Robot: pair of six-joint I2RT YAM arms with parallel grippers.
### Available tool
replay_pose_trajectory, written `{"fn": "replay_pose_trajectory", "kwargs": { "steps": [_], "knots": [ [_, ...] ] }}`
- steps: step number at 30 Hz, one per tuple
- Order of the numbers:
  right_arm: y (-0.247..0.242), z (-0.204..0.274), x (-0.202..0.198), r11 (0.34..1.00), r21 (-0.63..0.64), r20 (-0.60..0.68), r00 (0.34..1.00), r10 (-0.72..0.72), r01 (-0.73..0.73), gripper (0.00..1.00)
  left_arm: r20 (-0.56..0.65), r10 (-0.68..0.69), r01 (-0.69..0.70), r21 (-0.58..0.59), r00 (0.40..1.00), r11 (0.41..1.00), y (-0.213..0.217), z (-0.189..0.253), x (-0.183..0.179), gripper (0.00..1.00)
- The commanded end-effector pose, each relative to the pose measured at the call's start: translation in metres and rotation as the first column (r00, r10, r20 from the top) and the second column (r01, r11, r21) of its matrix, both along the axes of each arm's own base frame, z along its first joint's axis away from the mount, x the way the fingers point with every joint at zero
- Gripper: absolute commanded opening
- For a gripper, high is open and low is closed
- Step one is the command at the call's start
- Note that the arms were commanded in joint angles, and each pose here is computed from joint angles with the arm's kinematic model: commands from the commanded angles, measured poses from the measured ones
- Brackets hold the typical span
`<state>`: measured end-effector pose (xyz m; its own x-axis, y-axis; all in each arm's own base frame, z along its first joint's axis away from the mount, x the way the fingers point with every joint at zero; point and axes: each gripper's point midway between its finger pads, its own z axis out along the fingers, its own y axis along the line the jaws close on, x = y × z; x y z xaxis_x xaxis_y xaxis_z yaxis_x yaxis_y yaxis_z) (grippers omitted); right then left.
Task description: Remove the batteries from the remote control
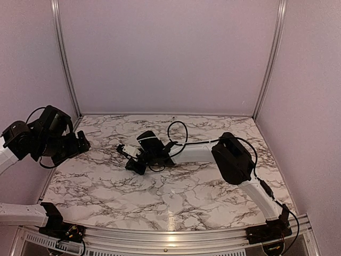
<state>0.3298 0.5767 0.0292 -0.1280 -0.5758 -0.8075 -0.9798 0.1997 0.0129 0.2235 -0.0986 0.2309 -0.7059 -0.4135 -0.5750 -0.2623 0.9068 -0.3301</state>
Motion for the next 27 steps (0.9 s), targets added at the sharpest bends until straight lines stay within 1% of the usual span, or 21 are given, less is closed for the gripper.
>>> {"fn": "replay_pose_trajectory", "kwargs": {
  "steps": [1,4,7,10,12,15,17,18,20,23,25,27],
  "knots": [
    [0.003,0.077,-0.019,0.994,0.091,0.007,0.999,0.051,-0.052,0.0,0.095,-0.095,0.088,0.067,0.991,0.994,0.003,0.024,0.004,0.99],
    [-0.006,0.102,-0.027,0.993,0.108,-0.011,0.999,0.05,-0.049,0.0,0.158,-0.159,0.147,0.088,0.975,0.985,-0.003,0.034,0.01,0.99],
    [-0.021,0.123,-0.04,0.992,0.121,-0.033,0.998,0.052,-0.048,0.0,0.233,-0.228,0.209,0.102,0.945,0.973,-0.013,0.046,0.016,0.99],
    [-0.041,0.138,-0.056,0.992,0.111,-0.054,0.997,0.058,-0.052,0.0,0.296,-0.306,0.275,0.143,0.905,0.951,-0.024,0.053,0.024,0.99],
    [-0.055,0.147,-0.064,0.994,0.101,-0.057,0.997,0.056,-0.05,0.0,0.344,-0.382,0.342,0.171,0.858,0.924,-0.036,0.056,0.027,0.99],
    [-0.075,0.166,-0.079,0.994,0.095,-0.063,0.996,0.06,-0.054,0.0,0.446,-0.539,0.469,0.266,0.714,0.842,-0.061,0.07,0.029,0.99],
    [-0.088,0.17,-0.089,0.995,0.076,-0.084,0.994,0.065,-0.059,0.0,0.488,-0.622,0.526,0.335,0.613,0.782,-0.075,0.076,0.027,0.99],
    [-0.095,0.17,-0.094,0.996,0.064,-0.096,0.993,0.065,-0.059,0.0,0.493,-0.669,0.559,0.375,0.556,0.74,-0.082,0.077,0.024,0.99],
    [-0.105,0.178,-0.103,0.996,0.055,-0.109,0.991,0.073,-0.067,0.0,0.479,-0.757,0.609,0.458,0.445,0.648,-0.097,0.076,0.02,0.99],
    [-0.119,0.185,-0.113,0.997,0.035,-0.127,0.989,0.078,-0.074,0.0,0.428,-0.857,0.698,0.519,0.286,0.493,-0.121,0.068,0.01,0.99],
    [-0.127,0.19,-0.118,0.997,0.023,-0.135,0.988,0.076,-0.074,0.0,0.402,-0.893,0.732,0.543,0.202,0.41,-0.133,0.063,0.006,0.98],
    [-0.134,0.195,-0.122,0.997,0.012,-0.141,0.987,0.074,-0.073,0.0,0.384,-0.913,0.753,0.558,0.137,0.348,-0.143,0.06,0.003,0.98]
  ]
}}
